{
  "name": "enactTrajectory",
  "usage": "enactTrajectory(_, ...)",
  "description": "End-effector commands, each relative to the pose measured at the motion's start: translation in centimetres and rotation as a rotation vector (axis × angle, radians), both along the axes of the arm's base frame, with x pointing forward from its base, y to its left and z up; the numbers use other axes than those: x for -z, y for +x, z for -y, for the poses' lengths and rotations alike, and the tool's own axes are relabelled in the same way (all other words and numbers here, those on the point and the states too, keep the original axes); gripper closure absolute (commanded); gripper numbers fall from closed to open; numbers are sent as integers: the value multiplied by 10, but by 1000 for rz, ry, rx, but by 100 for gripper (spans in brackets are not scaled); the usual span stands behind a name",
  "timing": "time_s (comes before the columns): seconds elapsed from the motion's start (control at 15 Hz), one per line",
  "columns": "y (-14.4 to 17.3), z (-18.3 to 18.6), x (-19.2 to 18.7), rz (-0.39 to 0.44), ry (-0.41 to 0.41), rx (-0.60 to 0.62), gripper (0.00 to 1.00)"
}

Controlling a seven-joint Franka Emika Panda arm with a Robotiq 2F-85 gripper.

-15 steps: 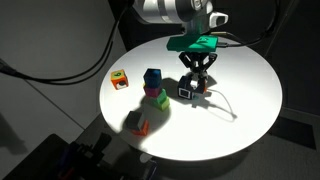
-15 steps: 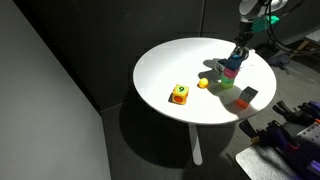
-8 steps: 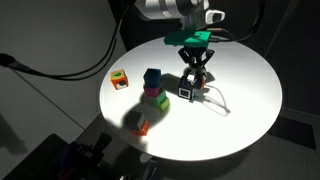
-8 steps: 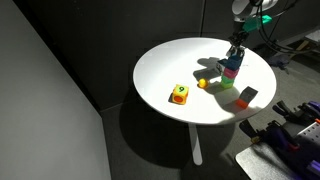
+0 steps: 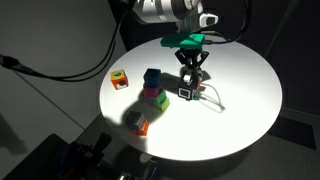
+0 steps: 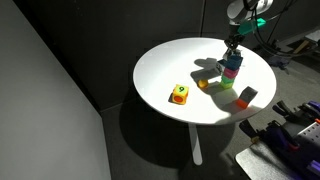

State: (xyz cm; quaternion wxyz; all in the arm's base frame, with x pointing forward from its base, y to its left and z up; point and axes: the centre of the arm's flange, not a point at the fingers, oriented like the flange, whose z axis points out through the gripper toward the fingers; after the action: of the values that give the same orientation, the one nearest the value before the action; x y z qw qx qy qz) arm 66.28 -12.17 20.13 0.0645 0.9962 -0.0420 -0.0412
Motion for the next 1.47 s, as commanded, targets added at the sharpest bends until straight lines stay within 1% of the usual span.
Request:
enactTrajectory(0.0,9,-4,2,9,-22,-20,95)
enactTrajectory(0.6,19,-13,10,52,-40,-67,95)
enactTrajectory(1.0,18,-12,17,36,-32,-64,94)
enactTrajectory(1.07,18,-11,17,33,-31,-62,66)
enactTrajectory(1.27,18,-10,17,26,-28,-62,46)
enactTrajectory(1.4,16,-8,17,20,-28,-61,28)
